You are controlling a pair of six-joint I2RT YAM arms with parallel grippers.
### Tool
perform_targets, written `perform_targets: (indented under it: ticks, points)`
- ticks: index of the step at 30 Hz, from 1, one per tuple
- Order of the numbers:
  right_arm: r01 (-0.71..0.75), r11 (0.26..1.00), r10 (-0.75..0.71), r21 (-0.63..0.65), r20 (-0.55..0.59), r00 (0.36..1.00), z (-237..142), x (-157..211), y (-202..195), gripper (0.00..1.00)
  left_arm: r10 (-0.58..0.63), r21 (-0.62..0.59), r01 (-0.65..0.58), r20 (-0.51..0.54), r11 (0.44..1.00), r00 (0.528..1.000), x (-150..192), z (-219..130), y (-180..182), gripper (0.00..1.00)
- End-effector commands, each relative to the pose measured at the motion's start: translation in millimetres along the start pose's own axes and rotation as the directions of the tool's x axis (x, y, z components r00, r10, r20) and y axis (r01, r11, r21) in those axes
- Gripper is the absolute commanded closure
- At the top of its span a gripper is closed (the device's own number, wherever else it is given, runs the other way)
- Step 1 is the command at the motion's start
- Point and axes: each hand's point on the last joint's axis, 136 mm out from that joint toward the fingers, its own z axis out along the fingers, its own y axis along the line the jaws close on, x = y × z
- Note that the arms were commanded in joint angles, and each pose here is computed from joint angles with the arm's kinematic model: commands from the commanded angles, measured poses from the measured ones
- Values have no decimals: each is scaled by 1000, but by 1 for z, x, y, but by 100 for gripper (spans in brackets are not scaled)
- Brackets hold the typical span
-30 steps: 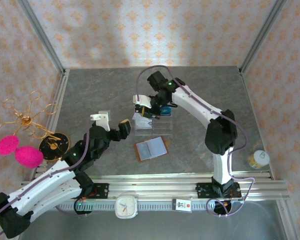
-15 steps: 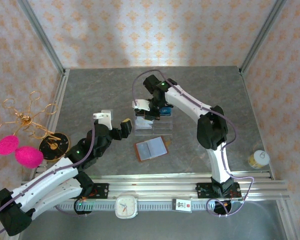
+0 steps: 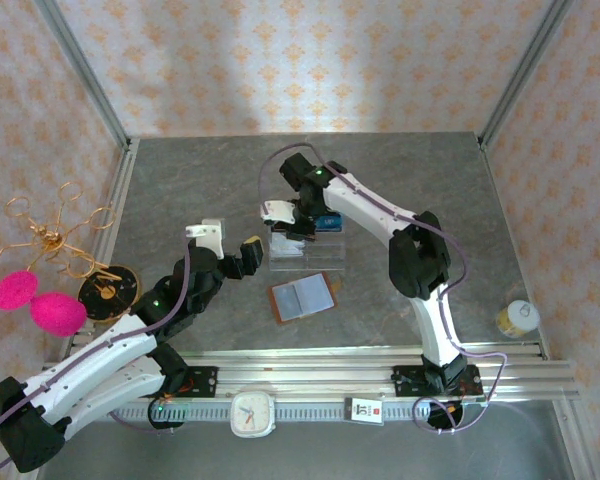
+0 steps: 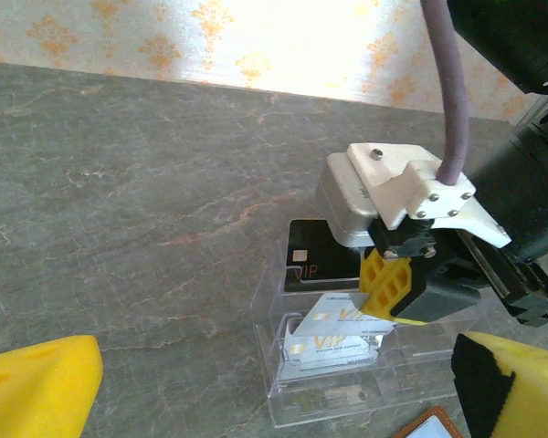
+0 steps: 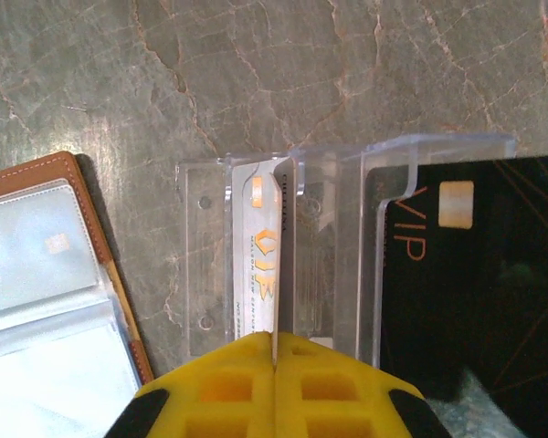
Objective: Take the credit cards out of the card holder
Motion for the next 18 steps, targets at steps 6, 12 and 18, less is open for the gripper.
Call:
perform_targets:
  ticks: [6, 12, 18]
  points:
    - [-17, 997, 17, 75, 0, 1000, 9, -8, -14, 78, -2, 15, 2, 20, 1000, 1000, -3, 1, -1, 1]
    - [-47, 992, 34, 113, 121, 992, -19, -36, -18, 72, -36, 33, 35, 29, 999, 999, -5, 1, -5, 1]
    - [-193, 974, 139, 115, 365, 921, -64, -83, -20, 70, -126, 63, 125, 16, 990, 992, 5, 4, -7, 1]
